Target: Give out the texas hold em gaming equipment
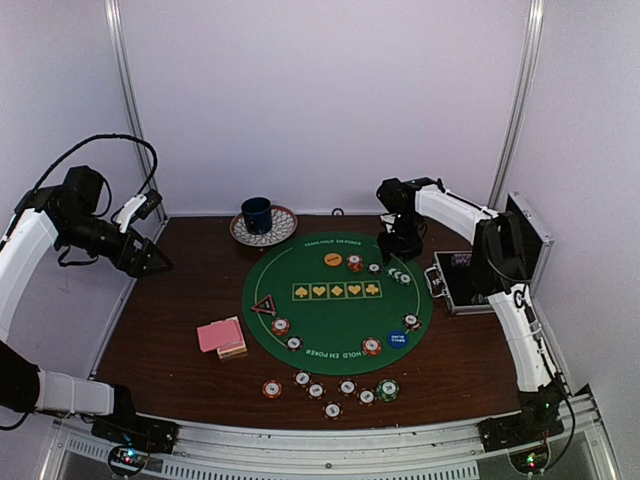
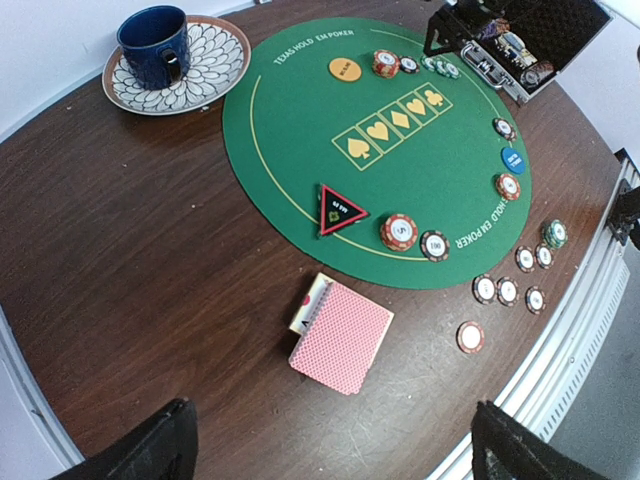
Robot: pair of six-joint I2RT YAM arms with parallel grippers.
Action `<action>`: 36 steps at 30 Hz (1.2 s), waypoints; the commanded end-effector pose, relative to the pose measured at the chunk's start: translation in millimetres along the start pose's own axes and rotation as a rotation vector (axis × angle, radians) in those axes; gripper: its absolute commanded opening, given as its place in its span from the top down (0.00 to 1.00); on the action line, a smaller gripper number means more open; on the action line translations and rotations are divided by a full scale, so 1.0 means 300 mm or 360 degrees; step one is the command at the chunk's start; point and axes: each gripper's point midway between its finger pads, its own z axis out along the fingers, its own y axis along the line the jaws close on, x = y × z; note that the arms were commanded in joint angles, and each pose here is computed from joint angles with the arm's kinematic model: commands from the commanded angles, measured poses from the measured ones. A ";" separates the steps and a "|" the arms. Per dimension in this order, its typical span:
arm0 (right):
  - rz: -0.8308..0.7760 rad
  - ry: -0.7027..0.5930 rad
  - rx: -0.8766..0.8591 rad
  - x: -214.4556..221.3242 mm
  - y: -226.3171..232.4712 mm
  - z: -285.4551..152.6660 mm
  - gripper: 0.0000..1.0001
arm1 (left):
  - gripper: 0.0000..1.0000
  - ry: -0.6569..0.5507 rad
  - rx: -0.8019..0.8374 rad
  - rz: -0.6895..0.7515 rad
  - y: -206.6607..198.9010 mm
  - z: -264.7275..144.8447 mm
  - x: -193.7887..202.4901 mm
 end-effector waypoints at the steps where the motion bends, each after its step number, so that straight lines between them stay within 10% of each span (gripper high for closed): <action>1: -0.0085 -0.0243 -0.0014 0.001 0.060 -0.310 0.39 | 0.02 -0.0058 -0.0007 0.0036 -0.005 -0.022 -0.030; 17: -0.0513 0.0013 -0.0122 0.897 0.435 -0.402 0.15 | 0.02 -0.0042 0.0011 0.0027 -0.008 -0.010 -0.013; 36: -0.0470 0.0265 -0.0129 1.097 0.445 -0.213 0.29 | 0.02 -0.0038 0.0025 0.0026 -0.018 -0.004 0.004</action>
